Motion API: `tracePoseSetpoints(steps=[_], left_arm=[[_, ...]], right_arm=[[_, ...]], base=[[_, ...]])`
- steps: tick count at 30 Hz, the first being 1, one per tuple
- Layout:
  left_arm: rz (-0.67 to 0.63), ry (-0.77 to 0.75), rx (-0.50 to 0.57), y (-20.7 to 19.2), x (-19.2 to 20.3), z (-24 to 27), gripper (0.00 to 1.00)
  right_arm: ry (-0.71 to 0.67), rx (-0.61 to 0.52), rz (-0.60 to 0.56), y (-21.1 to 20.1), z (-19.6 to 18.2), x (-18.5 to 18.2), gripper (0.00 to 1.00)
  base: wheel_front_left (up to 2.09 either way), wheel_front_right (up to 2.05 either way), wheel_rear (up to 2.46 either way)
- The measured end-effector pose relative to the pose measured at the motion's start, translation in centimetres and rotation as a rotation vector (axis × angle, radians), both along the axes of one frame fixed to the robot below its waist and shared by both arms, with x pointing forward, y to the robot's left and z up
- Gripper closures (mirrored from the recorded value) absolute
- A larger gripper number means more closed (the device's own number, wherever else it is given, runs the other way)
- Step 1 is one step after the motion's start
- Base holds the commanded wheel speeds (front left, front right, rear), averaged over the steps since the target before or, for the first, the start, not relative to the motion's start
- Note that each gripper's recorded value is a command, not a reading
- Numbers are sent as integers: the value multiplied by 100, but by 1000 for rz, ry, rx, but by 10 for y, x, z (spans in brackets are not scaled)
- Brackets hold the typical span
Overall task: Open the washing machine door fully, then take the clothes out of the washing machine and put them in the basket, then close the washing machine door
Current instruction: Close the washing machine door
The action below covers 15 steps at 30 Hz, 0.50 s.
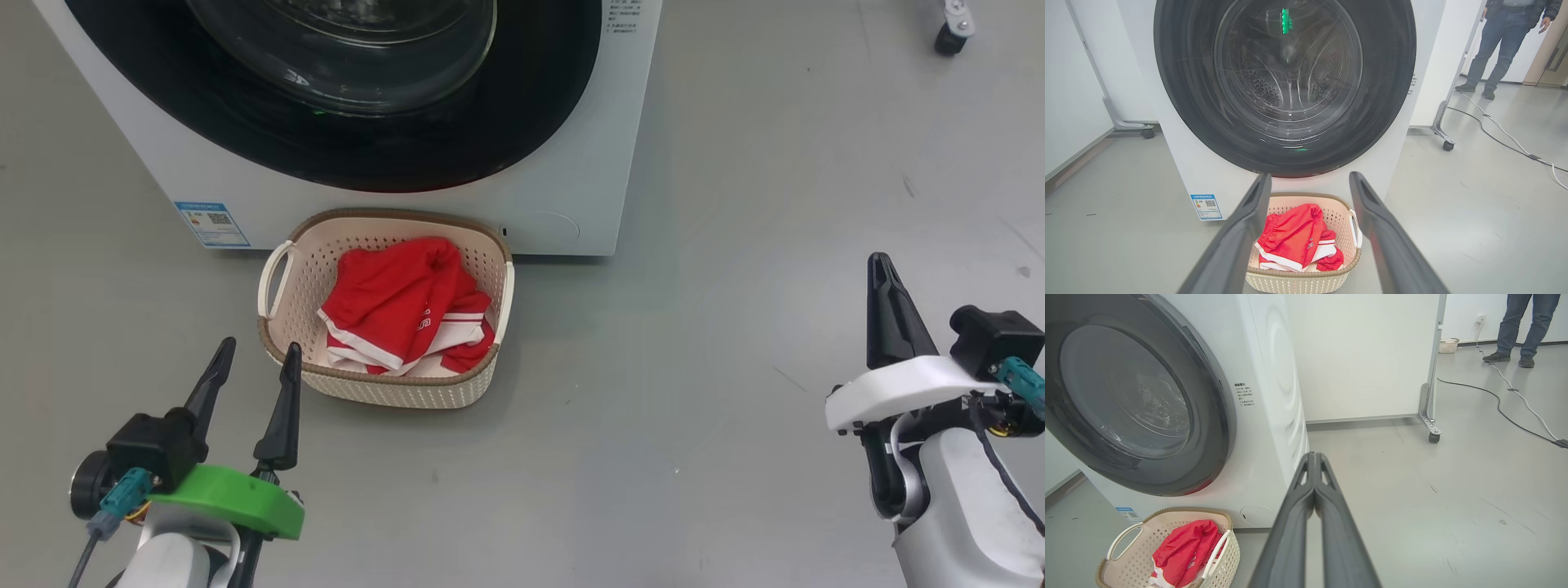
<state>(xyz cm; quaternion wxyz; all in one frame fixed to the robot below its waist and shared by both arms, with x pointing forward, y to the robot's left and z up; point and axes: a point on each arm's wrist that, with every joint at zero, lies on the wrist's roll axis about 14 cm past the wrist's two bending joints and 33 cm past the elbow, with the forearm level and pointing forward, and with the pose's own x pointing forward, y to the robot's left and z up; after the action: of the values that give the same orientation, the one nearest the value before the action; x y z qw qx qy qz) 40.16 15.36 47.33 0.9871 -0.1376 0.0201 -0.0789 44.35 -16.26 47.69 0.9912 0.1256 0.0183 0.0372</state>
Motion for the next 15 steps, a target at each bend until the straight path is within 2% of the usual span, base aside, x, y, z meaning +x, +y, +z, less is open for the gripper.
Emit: tracePoseSetpoints(steps=[4, 5, 6, 7, 15], left_arm=[[-14, -50, -8, -8, 0, 16, 0], [-14, -60, -10, -8, 0, 20, 0], [-12, -62, -16, -9, -1, 20, 0], [-12, -59, -21, -11, -3, 20, 0], [-16, -41, -17, -13, -16, 14, 0]], right_arm=[[-1, 7, -46, -13, 1, -17, 100], [3, 10, -54, -15, 0, -21, 18], [7, 12, -59, -16, -1, -26, 18], [12, 14, -63, -17, -3, -29, 0], [-12, 9, -78, -22, 5, -47, 0]], base=[[0, 0, 0], [0, 0, 0], [0, 0, 0], [0, 0, 0], [0, 0, 0]])
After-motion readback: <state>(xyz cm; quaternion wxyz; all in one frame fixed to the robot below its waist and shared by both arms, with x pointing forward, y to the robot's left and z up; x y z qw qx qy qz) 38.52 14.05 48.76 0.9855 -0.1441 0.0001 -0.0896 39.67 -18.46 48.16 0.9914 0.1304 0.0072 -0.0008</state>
